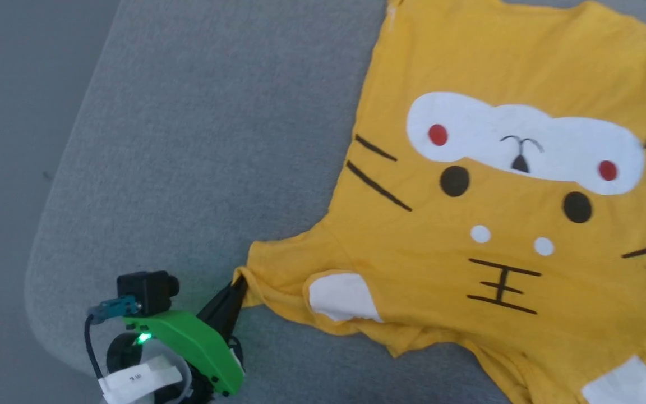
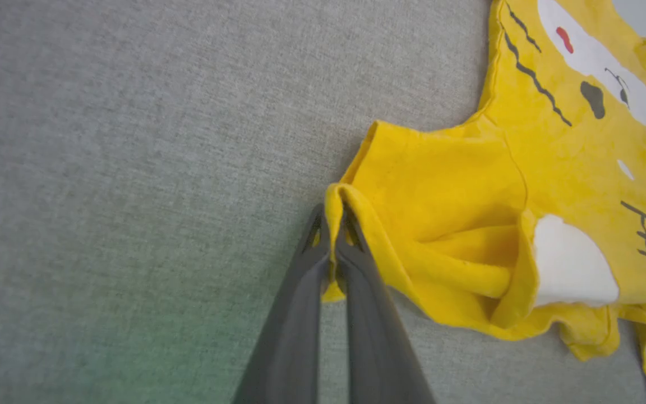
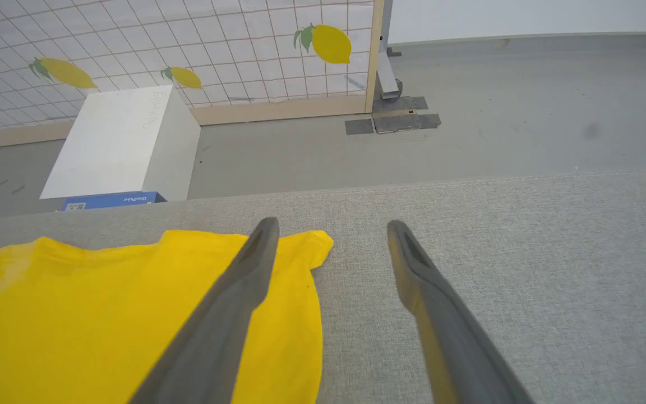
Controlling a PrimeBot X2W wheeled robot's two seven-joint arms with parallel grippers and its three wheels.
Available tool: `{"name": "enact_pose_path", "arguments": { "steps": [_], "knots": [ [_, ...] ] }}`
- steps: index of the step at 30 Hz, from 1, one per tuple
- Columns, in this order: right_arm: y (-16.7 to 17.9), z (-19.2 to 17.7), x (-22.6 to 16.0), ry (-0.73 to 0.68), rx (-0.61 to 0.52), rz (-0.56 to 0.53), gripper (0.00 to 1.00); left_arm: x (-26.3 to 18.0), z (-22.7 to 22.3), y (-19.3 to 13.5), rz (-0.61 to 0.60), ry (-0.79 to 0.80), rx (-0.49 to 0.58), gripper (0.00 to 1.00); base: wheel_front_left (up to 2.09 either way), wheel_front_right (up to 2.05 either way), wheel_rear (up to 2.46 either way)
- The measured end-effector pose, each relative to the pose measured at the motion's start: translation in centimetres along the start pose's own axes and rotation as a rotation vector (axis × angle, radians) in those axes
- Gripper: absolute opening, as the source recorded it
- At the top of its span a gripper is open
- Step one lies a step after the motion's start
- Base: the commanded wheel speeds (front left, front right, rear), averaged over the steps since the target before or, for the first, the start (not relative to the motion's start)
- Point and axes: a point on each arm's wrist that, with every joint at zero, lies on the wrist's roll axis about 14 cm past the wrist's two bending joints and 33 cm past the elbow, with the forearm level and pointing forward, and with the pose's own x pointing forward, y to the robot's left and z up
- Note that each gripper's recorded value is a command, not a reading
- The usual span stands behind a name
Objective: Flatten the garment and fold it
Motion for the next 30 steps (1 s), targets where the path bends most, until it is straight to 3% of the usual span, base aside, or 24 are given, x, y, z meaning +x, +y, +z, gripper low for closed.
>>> {"name": "enact_pose_path", "arguments": {
  "steps": [13,14,15,18,25,30],
  "knots": [
    [2.2,-8.3,6.3,0.415,-0.12,-0.083,1.0,1.2,-0.8,-0.2,0.07,0.03,-0.048,0.0,0.0,0.0,0.0],
    [2.3,-8.9,6.5,0.436,-0.123,-0.085,0.85,1.2,-1.0,0.0,0.077,0.036,-0.05,0.0,0.0,0.0,0.0],
    [2.3,-9.2,6.8,0.444,-0.126,-0.088,0.46,1.3,-1.2,0.2,0.085,0.041,-0.053,0.0,0.0,0.0,0.0],
    [2.2,-9.2,7.5,0.438,-0.139,-0.094,0.0,1.4,-1.5,0.5,0.098,0.052,-0.057,0.0,0.0,0.0,0.0],
    [1.9,-8.0,7.2,0.259,-0.205,-0.041,0.0,1.2,-1.2,0.4,0.1,0.047,-0.057,0.0,0.0,0.0,0.0],
    [0.4,-6.8,4.6,0.06,-0.235,-0.016,0.0,0.3,-0.6,0.4,0.098,0.032,-0.038,0.0,0.0,0.0,0.0]
  ]
}}
